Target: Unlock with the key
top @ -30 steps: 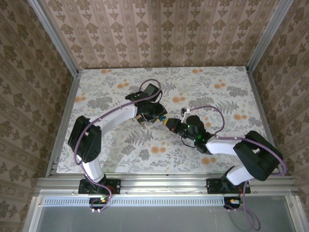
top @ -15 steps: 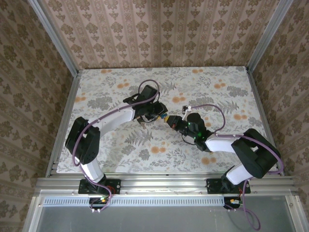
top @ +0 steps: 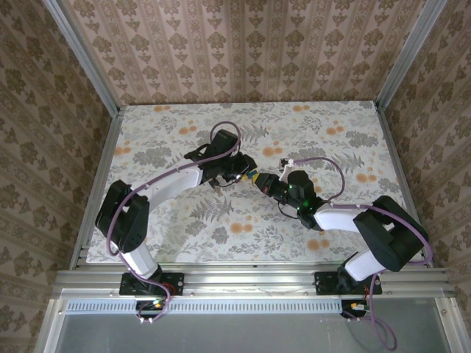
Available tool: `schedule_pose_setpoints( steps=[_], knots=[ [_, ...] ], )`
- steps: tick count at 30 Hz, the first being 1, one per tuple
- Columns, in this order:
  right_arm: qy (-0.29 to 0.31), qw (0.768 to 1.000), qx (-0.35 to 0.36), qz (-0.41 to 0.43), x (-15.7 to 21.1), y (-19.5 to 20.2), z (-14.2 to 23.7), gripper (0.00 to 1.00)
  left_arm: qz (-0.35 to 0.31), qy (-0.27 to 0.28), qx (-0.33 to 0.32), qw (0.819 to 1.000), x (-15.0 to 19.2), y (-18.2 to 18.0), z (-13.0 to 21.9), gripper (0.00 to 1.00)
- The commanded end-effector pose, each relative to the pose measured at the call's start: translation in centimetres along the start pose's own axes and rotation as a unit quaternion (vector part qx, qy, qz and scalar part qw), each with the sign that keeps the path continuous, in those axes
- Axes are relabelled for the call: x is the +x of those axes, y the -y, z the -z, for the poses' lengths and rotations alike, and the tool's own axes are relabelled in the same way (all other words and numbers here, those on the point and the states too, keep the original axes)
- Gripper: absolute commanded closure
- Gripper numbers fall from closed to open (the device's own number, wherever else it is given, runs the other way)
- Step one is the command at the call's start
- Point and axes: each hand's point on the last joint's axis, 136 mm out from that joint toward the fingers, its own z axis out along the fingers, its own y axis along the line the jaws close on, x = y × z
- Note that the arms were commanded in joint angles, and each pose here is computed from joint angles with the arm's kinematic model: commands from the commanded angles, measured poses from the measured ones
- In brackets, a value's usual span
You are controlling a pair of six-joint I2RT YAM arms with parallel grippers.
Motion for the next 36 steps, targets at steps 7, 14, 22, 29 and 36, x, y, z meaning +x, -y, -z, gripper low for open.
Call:
schedule_pose_setpoints(
  steps=[7,14,22,29,36],
  knots=[
    [0.016,0.998,-0.053,-0.014,-1.5,-2.3,1.1,1.0,-0.021,-0.015,0.143,0.989,0.7,5.2,2.9,0.68],
    [0.007,0.995,-0.085,-0.049,-1.7,-2.9,1.4,1.0,-0.041,0.002,0.222,0.974,-0.2,7.0,5.0,0.69],
    [-0.005,0.991,-0.111,-0.078,-1.6,-3.3,1.5,1.0,-0.066,0.018,0.288,0.955,-0.5,8.0,7.6,0.69],
    [-0.01,0.991,-0.11,-0.079,-1.4,-3.2,1.7,1.0,-0.086,0.029,0.319,0.943,-0.3,8.8,9.5,0.69],
    [-0.033,0.999,-0.039,-0.019,-0.5,-1.8,1.8,0.93,-0.059,0.032,0.197,0.978,-0.5,4.7,7.9,0.68]
  ],
)
